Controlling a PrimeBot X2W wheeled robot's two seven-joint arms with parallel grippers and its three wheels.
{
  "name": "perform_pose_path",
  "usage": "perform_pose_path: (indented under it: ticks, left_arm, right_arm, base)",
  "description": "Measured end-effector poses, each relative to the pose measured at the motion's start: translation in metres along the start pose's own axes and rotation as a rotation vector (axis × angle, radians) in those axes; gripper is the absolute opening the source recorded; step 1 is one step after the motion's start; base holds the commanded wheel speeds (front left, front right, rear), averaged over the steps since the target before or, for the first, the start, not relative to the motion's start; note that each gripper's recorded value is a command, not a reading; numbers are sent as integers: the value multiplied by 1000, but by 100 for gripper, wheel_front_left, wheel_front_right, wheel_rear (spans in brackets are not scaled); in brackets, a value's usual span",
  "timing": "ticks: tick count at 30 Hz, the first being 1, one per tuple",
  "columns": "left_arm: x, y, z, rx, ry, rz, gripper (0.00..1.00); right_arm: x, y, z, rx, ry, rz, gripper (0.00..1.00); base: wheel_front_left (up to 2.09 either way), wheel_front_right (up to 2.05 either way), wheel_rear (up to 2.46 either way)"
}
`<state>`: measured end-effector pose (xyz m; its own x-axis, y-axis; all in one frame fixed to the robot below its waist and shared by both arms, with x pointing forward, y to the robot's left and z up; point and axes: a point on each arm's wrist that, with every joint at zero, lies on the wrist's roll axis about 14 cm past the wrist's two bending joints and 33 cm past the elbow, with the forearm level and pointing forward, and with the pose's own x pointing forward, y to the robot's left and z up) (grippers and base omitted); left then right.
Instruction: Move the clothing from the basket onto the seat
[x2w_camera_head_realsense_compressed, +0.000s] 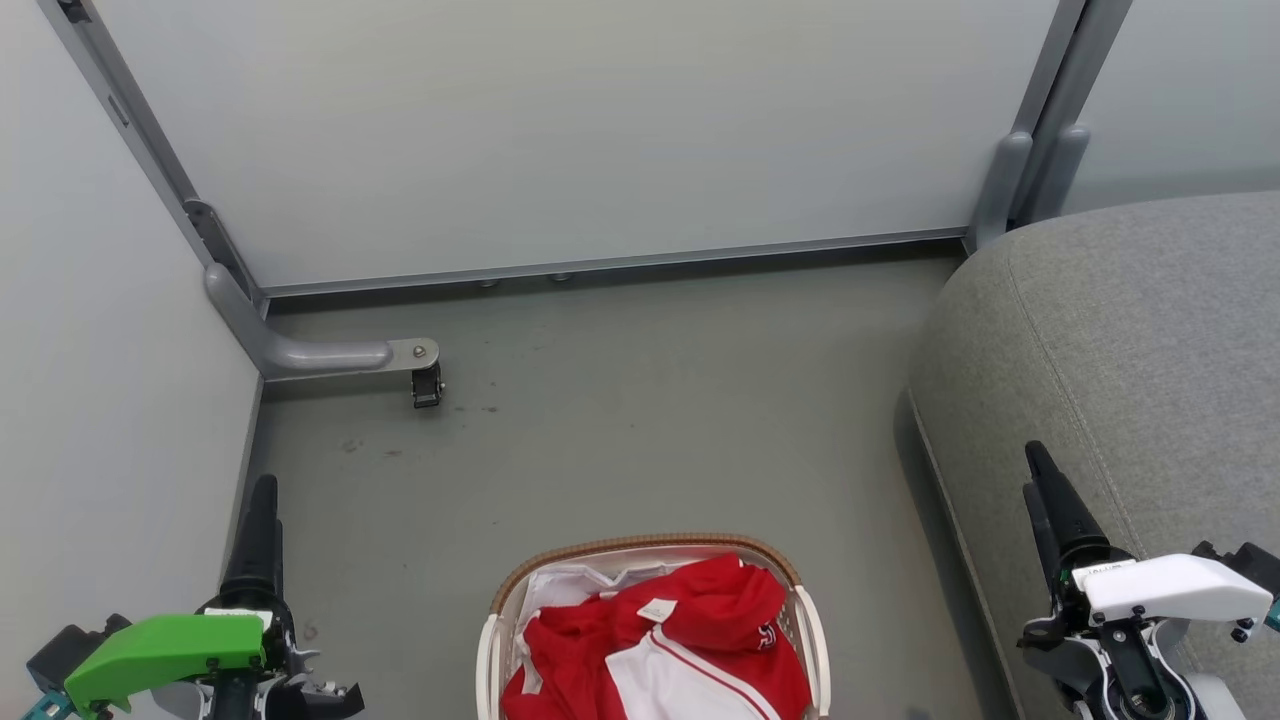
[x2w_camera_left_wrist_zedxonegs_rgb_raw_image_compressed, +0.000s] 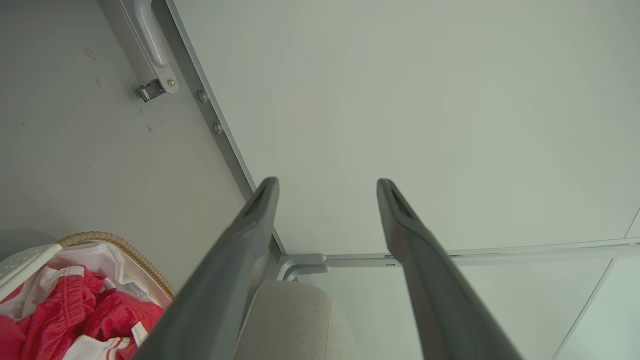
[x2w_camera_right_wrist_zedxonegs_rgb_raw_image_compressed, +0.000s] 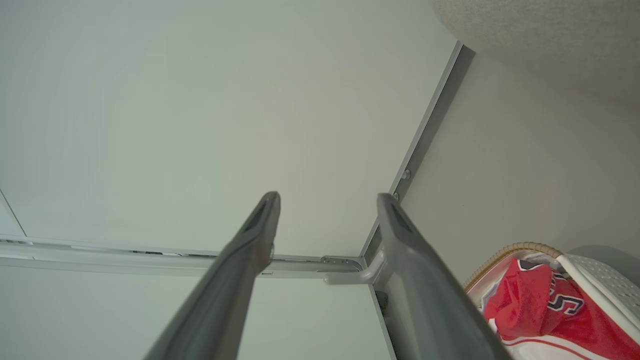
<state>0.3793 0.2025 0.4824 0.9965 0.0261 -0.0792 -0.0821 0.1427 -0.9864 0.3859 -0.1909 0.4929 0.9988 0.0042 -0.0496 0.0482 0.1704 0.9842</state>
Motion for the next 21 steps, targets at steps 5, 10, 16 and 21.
perform_pose_path:
  ticks: [5, 10, 16, 21]
  left_arm:
    - [0, 1, 1, 114, -1, 3, 100]
    - [0, 0, -2, 233, 9, 2, 100]
    - [0, 1, -3, 358, 11, 1, 100]
    - [0, 2, -3, 443, 11, -1, 100]
  right_arm:
    - [1, 3, -2, -103, 1, 8, 100]
    - [2, 5, -3, -215, 2, 13, 100]
    - [3, 6, -6, -334, 4, 18, 100]
    - [3, 6, -9, -413, 7, 24, 100]
  base:
    - [0, 0, 0]
    - [0, 0, 0]
    - [0, 0, 0]
    - [0, 0, 0]
